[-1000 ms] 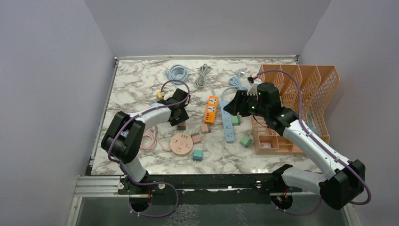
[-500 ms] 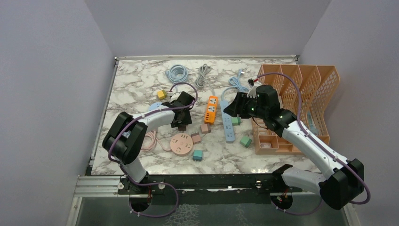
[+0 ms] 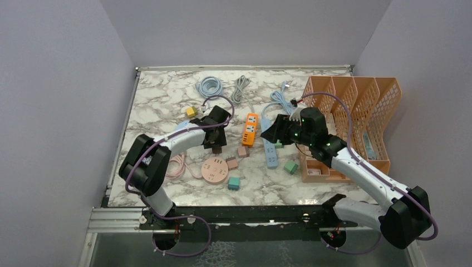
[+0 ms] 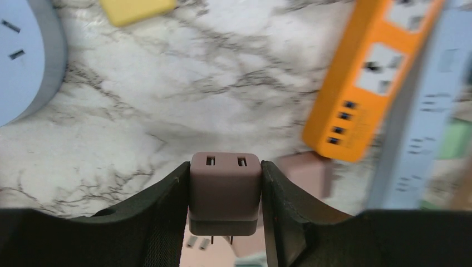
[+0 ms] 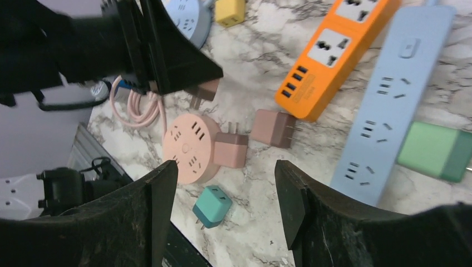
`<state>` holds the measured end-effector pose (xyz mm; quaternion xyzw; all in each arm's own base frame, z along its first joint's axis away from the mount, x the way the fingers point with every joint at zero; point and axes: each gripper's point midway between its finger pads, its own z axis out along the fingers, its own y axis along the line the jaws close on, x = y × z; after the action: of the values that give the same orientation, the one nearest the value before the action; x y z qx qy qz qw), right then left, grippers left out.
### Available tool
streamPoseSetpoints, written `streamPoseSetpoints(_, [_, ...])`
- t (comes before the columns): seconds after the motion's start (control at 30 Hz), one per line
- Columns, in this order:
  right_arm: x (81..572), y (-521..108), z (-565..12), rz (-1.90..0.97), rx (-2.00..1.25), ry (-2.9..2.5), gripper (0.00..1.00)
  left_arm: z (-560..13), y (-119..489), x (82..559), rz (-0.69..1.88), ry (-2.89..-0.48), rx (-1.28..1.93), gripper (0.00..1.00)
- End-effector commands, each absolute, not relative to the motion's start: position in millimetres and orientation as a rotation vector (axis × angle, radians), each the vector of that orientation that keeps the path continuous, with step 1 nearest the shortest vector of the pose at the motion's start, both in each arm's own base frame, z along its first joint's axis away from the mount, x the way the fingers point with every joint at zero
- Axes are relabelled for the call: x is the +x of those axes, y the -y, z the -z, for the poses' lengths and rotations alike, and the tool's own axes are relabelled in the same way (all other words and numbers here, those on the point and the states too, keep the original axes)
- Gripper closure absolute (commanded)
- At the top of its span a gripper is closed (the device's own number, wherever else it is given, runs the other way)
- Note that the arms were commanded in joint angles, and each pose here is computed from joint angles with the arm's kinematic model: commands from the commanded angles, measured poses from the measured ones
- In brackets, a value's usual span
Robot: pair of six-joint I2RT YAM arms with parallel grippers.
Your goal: Insert the plug
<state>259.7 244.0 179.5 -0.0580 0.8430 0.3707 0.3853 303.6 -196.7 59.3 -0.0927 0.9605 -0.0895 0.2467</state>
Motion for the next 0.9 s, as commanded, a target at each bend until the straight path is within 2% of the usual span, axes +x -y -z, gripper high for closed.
streamPoseSetpoints(0.0, [265, -279, -207, -1.019, -0.194, -1.946, 0.33, -140, 239, 310, 0.629, -2.485, -0.354, 0.68])
streamPoseSetpoints(0.17, [255, -326, -221, -1.074, -0.186, -1.887, 0.25, -182, 249, 306, 0.826, -2.412, -0.471, 0.68])
streamPoseSetpoints(0.37, [258, -350, -229, -1.158, -0.063, -1.849, 0.26, -215, 250, 297, 1.009, -2.354, -0.582, 0.68])
streamPoseSetpoints(0.73, [277, -367, -238, -1.18, 0.021, -1.801, 0.38, -218, 246, 283, 1.117, -2.342, -0.676, 0.68])
streamPoseSetpoints(0.87, [279, -371, -235, -1.185, 0.033, -1.816, 0.55, -218, 246, 283, 1.145, -2.343, -0.69, 0.68])
